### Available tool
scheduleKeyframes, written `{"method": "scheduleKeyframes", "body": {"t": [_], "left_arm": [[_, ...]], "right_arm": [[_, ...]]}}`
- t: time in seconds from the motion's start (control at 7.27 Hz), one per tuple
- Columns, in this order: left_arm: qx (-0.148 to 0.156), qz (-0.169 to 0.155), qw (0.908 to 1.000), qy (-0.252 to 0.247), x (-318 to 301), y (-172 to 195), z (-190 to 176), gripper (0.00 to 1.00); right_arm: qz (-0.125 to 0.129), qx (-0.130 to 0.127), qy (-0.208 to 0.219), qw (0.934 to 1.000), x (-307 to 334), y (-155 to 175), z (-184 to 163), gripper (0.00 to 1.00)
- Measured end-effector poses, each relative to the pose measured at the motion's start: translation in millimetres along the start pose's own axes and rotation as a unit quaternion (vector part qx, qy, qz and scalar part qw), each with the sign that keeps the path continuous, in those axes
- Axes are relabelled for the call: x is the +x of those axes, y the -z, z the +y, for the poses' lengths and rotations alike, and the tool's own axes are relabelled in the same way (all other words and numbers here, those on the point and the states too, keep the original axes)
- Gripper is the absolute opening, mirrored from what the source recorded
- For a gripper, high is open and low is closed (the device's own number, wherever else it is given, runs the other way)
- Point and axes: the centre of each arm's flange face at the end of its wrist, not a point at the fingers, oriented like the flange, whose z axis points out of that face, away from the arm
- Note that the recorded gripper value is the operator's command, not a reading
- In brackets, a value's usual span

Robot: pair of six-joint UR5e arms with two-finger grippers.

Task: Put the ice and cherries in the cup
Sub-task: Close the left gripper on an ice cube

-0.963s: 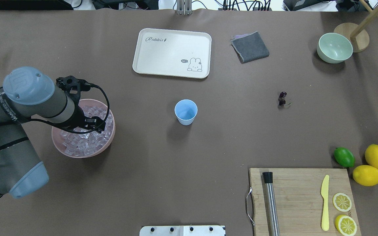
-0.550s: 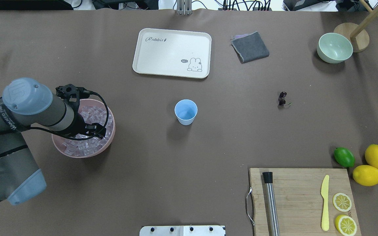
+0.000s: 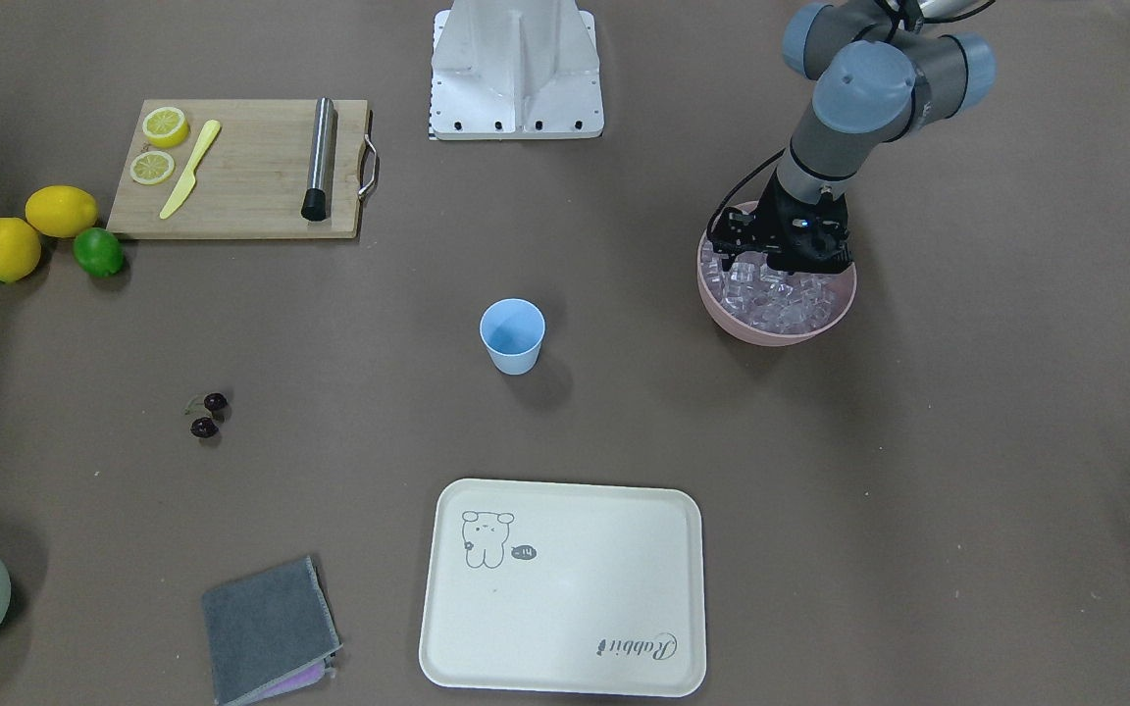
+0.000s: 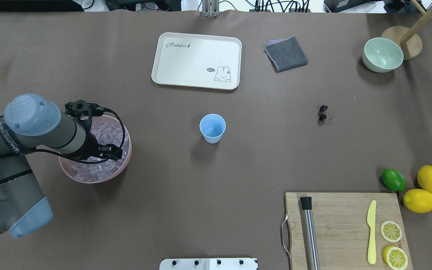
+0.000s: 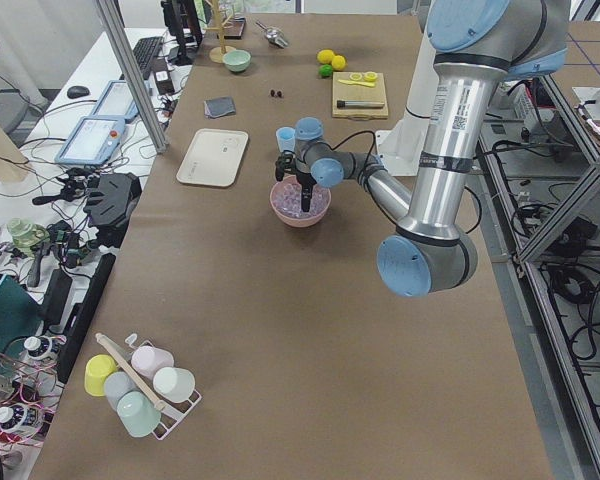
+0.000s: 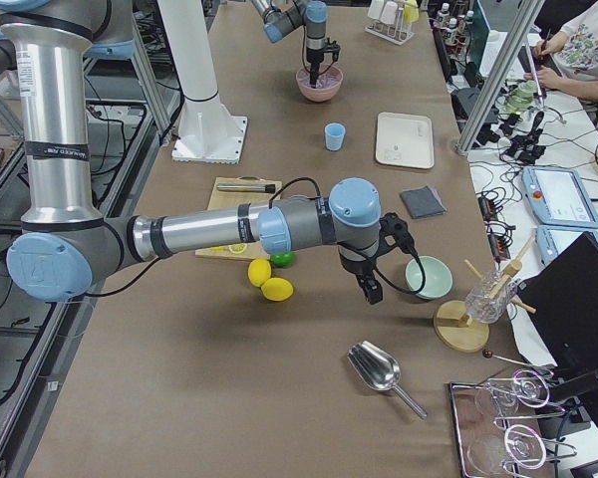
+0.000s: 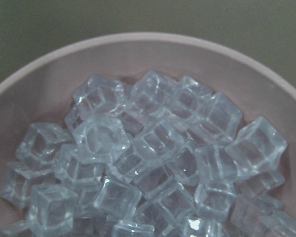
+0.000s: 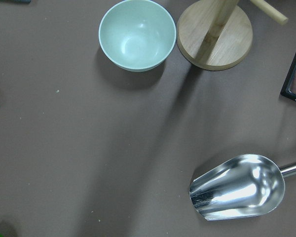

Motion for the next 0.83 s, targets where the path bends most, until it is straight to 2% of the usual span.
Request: {"method": "scheduleKeyframes", "body": {"t": [0.28, 0.41, 0.69, 0.83], "left_arm": [[0.001, 0.003, 1.0, -0.003, 2.7, 2.4, -0.6, 0.29], [0.0, 0.004, 1.0, -0.004, 3.1, 3.0, -0.4, 0.25], [0.003, 0.005, 1.0, -0.004, 1.2, 7.6, -2.0, 0.0], [0.006, 0.01, 0.9999, -0.003, 0.7, 15.7, -5.2, 0.0]], "right_arm": [[0.0, -0.001, -0.001, 1.0, 0.5, -1.0, 3.6, 0.99], [0.0, -0.001, -0.002, 1.0, 0.2, -0.7, 3.4, 0.99], [0.0, 0.001, 0.0, 1.0, -1.3, 1.0, 0.1, 0.99], [0.0, 0.003, 0.0, 1.0, -2.4, 2.5, -2.0, 0.99]]}}
